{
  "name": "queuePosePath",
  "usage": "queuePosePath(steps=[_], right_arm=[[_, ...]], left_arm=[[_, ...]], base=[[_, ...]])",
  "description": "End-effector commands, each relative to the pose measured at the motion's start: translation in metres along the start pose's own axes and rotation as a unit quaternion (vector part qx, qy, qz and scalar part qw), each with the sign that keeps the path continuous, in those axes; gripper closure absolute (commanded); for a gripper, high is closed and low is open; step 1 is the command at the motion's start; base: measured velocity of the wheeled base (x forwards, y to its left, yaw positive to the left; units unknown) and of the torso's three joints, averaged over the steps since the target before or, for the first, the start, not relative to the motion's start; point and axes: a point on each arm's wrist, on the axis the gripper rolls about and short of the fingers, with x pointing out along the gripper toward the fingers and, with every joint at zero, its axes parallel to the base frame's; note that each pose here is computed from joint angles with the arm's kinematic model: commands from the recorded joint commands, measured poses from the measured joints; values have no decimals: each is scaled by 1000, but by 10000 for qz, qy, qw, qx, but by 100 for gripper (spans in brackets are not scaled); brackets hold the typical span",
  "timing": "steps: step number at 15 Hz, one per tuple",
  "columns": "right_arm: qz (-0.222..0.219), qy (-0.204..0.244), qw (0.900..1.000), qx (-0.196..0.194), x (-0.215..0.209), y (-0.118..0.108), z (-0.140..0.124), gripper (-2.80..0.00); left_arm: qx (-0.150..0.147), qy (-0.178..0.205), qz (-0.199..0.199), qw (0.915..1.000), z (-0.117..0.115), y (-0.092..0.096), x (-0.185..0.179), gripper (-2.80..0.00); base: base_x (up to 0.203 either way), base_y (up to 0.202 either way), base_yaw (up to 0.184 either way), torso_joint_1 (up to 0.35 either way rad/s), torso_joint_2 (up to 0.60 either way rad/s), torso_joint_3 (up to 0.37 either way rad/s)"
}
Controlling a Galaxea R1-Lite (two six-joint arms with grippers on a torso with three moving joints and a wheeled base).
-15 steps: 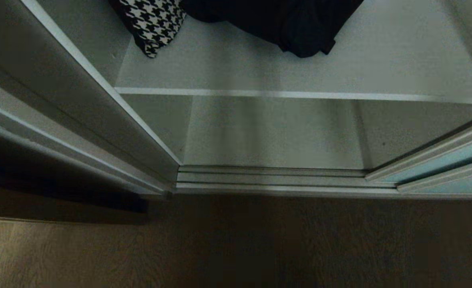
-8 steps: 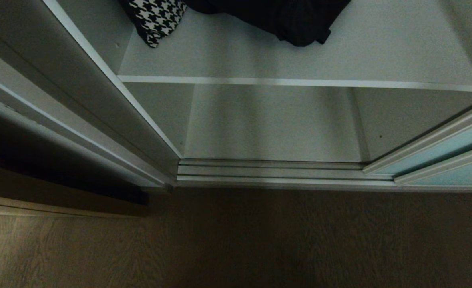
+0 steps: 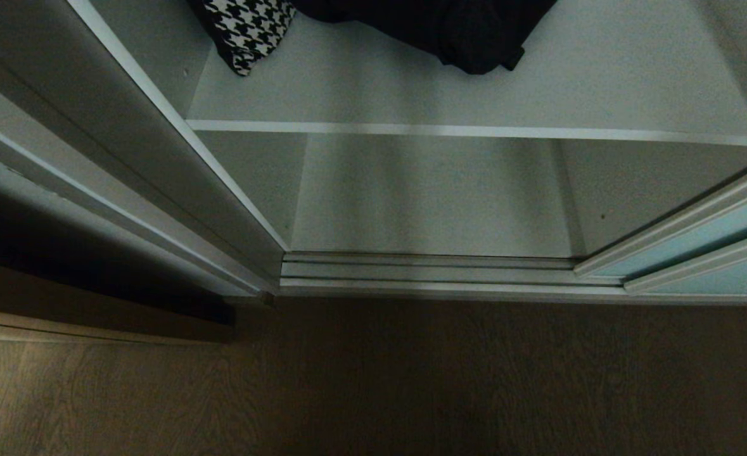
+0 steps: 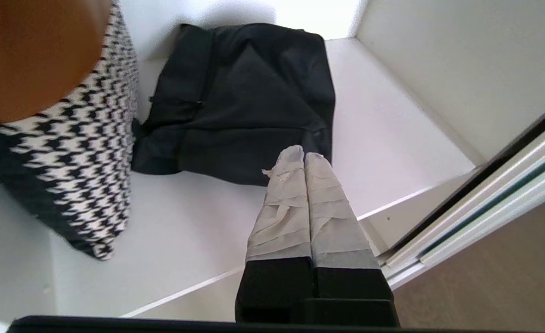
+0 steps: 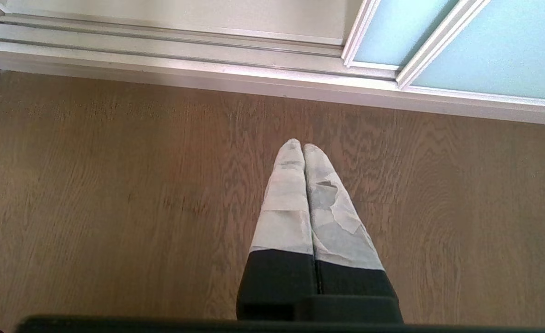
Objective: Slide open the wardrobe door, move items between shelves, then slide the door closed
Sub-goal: Place the bag on the higher shelf
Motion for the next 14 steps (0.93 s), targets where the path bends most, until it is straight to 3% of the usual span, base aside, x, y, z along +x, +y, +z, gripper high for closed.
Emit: queuePosePath(steps=[1, 4, 8, 9, 12, 14], right_arm=[[4, -17, 10000, -2, 0, 0, 0, 0], [4, -17, 10000, -2, 0, 0, 0, 0], [4, -17, 10000, -2, 0, 0, 0, 0], [4, -17, 10000, -2, 0, 0, 0, 0], [4, -17, 10000, -2, 0, 0, 0, 0], [4, -17, 10000, -2, 0, 0, 0, 0]], left_arm=[[-3, -53, 76, 10000, 4, 7, -7, 0], [200, -130, 494, 9985, 9, 26, -14, 0], [247, -142, 569, 9980, 9, 29, -14, 0], [333, -127, 759, 9965, 9, 34, -13, 0], [805, -11, 1738, 9815, 4, 63, -13, 0], [1103, 46, 2380, 9650, 5, 82, -24, 0]], base=[[0, 0, 0, 0, 0, 0], [0, 0, 0, 0, 0, 0], [0, 0, 0, 0, 0, 0], [0, 0, 0, 0, 0, 0], [0, 0, 0, 0, 0, 0], [0, 0, 0, 0, 0, 0]])
